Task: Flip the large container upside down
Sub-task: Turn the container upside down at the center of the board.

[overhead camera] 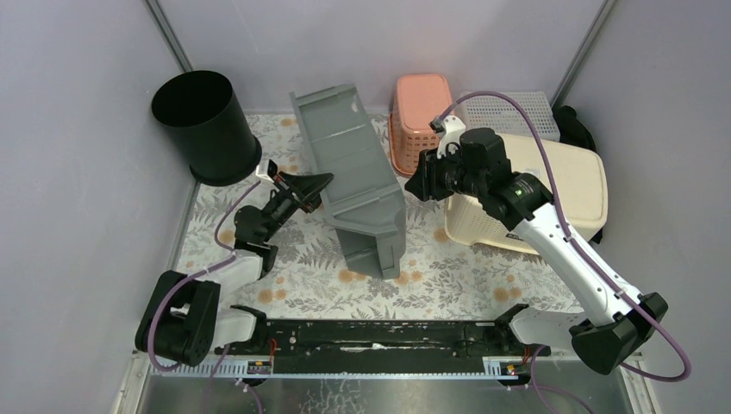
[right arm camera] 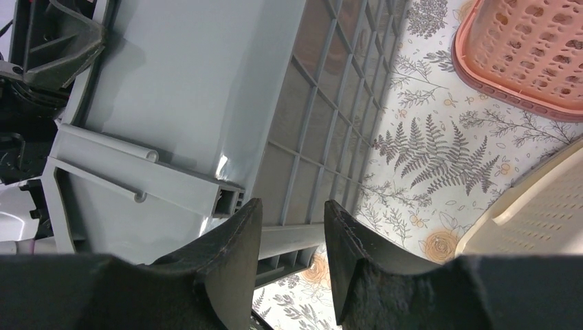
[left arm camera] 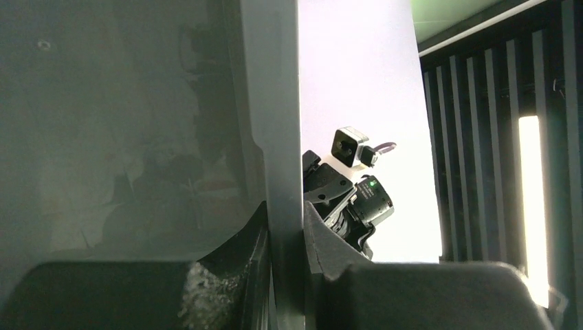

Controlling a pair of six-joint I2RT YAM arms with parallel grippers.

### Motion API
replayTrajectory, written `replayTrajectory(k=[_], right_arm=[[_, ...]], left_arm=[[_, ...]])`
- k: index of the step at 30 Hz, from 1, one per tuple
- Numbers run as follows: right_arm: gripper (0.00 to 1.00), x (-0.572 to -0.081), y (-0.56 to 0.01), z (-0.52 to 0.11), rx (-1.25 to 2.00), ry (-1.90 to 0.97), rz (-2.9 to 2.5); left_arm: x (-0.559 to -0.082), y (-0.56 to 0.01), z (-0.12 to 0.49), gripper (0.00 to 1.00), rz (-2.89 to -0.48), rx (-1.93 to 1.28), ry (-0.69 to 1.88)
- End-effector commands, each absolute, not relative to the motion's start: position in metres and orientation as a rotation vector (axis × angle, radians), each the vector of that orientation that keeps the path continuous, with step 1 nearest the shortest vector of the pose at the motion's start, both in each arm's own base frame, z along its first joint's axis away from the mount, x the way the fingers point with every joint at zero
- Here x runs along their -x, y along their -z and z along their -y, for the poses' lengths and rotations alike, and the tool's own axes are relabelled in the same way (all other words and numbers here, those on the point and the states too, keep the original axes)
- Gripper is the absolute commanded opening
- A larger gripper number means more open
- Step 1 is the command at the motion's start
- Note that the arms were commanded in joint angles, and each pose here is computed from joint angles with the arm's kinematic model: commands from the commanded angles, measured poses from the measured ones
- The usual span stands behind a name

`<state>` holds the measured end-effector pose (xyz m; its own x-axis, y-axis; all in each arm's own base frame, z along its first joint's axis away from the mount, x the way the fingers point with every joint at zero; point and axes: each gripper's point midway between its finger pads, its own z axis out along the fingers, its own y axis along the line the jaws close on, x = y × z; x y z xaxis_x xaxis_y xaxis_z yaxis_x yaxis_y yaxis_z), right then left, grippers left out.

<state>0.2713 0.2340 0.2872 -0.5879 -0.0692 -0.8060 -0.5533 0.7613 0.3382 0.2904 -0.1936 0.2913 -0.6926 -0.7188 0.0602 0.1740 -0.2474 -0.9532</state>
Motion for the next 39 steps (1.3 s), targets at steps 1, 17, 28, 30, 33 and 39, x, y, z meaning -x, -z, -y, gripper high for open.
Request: replayTrajectory(k=[1,17,28,30,33,39], right_arm=[[0.45,-0.280,-0.308,-0.232,0.441,-0.718,-2.063],[0.45,-0.281,-0.309,-0.231,0.441,-0.709,-2.063],[0.45,-0.280,-0.308,-0.230,0.444,-0.709,-2.063],[0.45,-0.280,-0.307,-0.231,0.445,-0.712,-2.063],[0.45,-0.279,-0.309,-0.232,0.450,-0.722,-2.059],[0.45,-0.279,-0.311,-0.233,0.449,-0.726,-2.055]], left_arm=[[-0.281,-0.264,0.208,0.00,-1.519,0.583,1.991],[-0.281,-0.234,0.213,0.00,-1.621,0.630,1.958],[-0.278,-0.186,0.195,0.00,-1.858,0.752,1.686],[-0.278,-0.179,0.191,0.01,-1.898,0.761,1.627],[-0.277,-0.170,0.185,0.02,-1.937,0.772,1.569],[-0.272,-0.149,0.174,0.02,-1.985,0.808,1.500]])
